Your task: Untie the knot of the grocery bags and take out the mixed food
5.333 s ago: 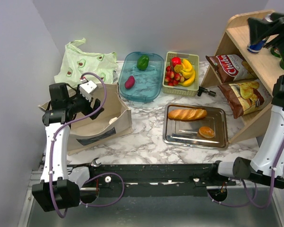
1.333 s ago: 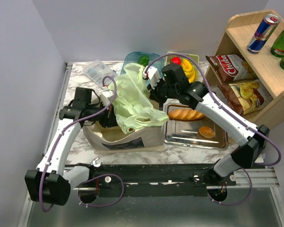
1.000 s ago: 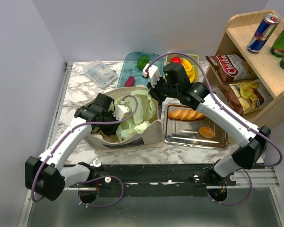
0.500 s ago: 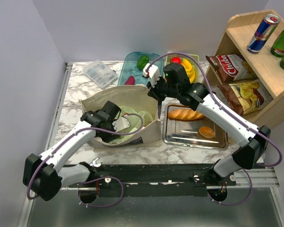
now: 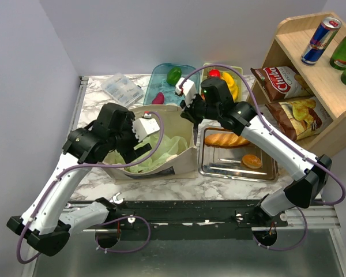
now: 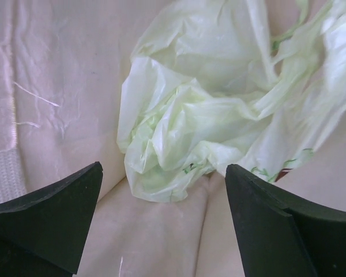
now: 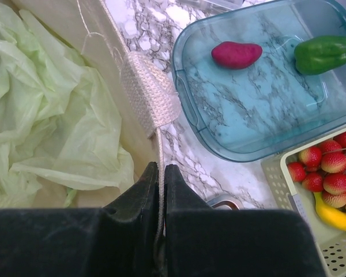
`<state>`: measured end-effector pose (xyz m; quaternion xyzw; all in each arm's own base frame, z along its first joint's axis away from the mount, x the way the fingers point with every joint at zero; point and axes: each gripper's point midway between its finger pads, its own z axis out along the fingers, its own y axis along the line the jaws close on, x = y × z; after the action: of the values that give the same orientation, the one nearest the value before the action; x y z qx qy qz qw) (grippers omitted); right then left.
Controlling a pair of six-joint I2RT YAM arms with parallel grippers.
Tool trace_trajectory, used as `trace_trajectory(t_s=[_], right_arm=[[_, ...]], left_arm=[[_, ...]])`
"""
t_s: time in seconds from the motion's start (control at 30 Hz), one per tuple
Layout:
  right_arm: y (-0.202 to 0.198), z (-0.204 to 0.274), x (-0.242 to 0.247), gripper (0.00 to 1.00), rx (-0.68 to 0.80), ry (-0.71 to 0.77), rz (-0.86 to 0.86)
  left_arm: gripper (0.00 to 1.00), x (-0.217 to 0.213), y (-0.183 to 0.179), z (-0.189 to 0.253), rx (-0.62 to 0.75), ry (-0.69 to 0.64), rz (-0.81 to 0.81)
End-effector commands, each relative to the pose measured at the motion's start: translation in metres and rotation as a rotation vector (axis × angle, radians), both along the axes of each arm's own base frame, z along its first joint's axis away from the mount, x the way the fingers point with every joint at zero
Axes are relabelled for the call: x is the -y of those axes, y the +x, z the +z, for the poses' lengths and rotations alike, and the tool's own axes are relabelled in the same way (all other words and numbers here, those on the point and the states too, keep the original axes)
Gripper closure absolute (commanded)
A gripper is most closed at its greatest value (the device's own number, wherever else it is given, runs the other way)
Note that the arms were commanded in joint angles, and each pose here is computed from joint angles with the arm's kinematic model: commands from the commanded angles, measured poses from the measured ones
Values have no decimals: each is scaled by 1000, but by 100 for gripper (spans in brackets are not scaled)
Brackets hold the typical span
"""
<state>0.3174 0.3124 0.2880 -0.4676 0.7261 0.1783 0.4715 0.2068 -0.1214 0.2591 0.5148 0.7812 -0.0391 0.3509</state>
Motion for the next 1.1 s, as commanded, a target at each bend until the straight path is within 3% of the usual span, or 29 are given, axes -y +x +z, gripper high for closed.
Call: trace_trajectory(t_s=[0.0, 0.1, 0.2, 0.3, 0.37, 0.5, 0.63, 0.73, 0.77, 0.8, 0.9, 0.93, 1.03, 1.07], right_arm=[[-1, 30, -2, 99, 63, 81, 9], [0, 28, -1, 99, 64, 78, 5], [0, 28, 0, 79, 66, 77, 3], [-2, 33, -1, 56, 68, 88, 5], [-2, 37, -1, 47, 71, 96, 4], [-4, 39, -1, 45, 70, 101, 12], [-8, 37, 0, 43, 56, 105, 15], [-7, 43, 2, 38, 67, 115, 1], [-7, 44, 3, 37, 69, 114, -2], [-7, 45, 4, 33, 74, 115, -9], [-4, 50, 9, 19, 95, 119, -38], [-2, 51, 11, 15, 101, 121, -51], [0, 59, 15, 0, 117, 135, -80], [-1, 60, 15, 0, 120, 138, -80]], left_arm=[[6, 20, -12, 51, 39, -258, -4], [2, 14, 0, 84, 100, -395, 95], [2, -11, 23, 103, 169, -429, 270], [1, -43, 47, 107, 246, -337, 394], [2, -53, 60, 107, 289, -261, 394], [1, -62, 91, 83, 220, -100, 388], [2, -35, 98, 64, 78, -110, 229], [16, -31, 85, 42, -75, -76, 177], [26, -33, 76, 35, -138, -75, 161], [39, -37, 70, 30, -180, -80, 168], [95, -61, 54, 21, -245, -88, 235], [100, -79, 51, 21, -231, -68, 284], [100, -134, 45, 22, -172, -18, 435], [100, -152, 45, 23, -149, 14, 484]])
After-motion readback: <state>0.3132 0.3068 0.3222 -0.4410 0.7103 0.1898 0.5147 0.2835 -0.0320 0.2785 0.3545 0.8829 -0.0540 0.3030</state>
